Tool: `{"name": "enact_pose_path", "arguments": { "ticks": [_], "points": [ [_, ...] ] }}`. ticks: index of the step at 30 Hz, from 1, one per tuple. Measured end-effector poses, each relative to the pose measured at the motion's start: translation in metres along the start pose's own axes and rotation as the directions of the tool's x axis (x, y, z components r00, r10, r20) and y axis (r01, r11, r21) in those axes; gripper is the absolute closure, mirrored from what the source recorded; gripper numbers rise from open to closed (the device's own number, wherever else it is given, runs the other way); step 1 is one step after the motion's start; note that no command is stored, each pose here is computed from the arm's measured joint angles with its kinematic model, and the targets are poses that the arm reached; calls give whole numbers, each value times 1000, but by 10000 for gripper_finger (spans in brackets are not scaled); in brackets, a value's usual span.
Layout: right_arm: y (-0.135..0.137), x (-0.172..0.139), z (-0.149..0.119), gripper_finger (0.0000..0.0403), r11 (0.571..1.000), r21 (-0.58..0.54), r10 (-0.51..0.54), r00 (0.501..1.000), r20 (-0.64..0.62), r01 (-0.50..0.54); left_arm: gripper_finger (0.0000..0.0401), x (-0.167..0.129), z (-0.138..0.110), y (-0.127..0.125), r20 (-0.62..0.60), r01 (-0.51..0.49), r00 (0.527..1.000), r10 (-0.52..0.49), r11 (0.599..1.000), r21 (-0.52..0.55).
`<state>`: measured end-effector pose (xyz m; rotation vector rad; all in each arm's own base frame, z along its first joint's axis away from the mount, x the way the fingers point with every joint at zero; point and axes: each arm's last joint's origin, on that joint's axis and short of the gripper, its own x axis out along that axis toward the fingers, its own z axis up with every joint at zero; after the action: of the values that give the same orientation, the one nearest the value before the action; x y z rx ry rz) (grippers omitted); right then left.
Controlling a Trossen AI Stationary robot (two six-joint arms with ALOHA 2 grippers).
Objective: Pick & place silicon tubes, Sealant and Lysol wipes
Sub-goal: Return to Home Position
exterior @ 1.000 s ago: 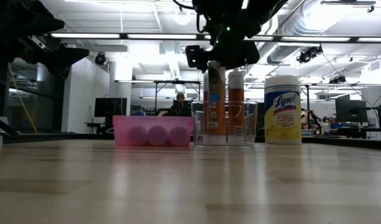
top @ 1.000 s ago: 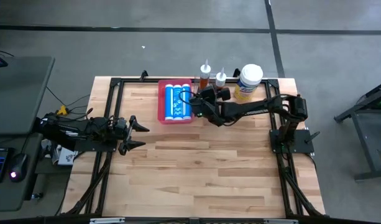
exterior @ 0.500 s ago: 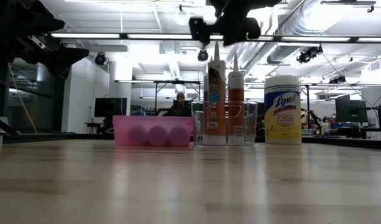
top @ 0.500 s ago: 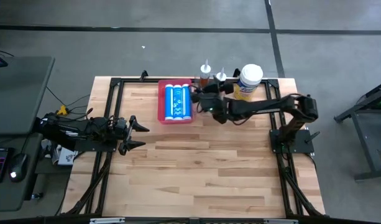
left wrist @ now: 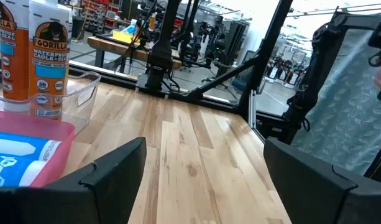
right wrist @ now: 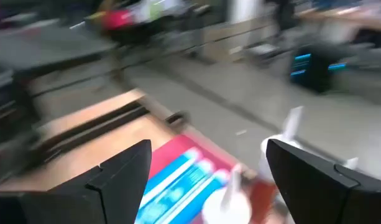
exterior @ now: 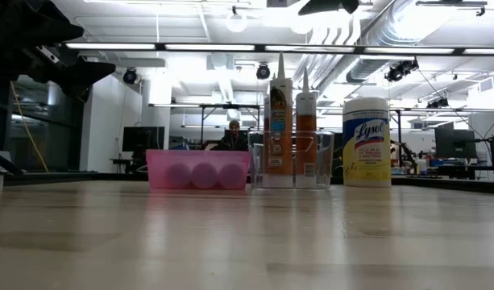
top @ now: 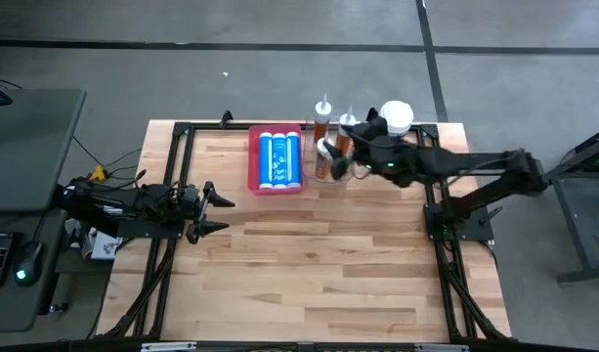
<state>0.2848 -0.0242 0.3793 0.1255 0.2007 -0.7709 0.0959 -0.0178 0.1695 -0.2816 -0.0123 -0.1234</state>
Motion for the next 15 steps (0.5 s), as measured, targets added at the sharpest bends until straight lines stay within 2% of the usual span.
{"name": "enact_pose_path", "arguments": {
  "ticks": [4,8,12,15],
  "points": [
    [-7,-30,3,95,976,-49,208,974,-90,-213,82,0,0,0,0,-1,1000,1,1000,0],
    [-16,-56,-14,123,939,-54,336,939,-74,-340,82,0,0,0,0,0,1000,0,1000,0],
    [-34,-73,-51,170,910,69,412,911,-13,-410,82,0,0,0,0,0,1000,0,1000,0],
    [-48,-82,-81,215,863,171,471,880,64,-475,82,0,0,0,0,0,1000,0,1000,0]
  ]
}}
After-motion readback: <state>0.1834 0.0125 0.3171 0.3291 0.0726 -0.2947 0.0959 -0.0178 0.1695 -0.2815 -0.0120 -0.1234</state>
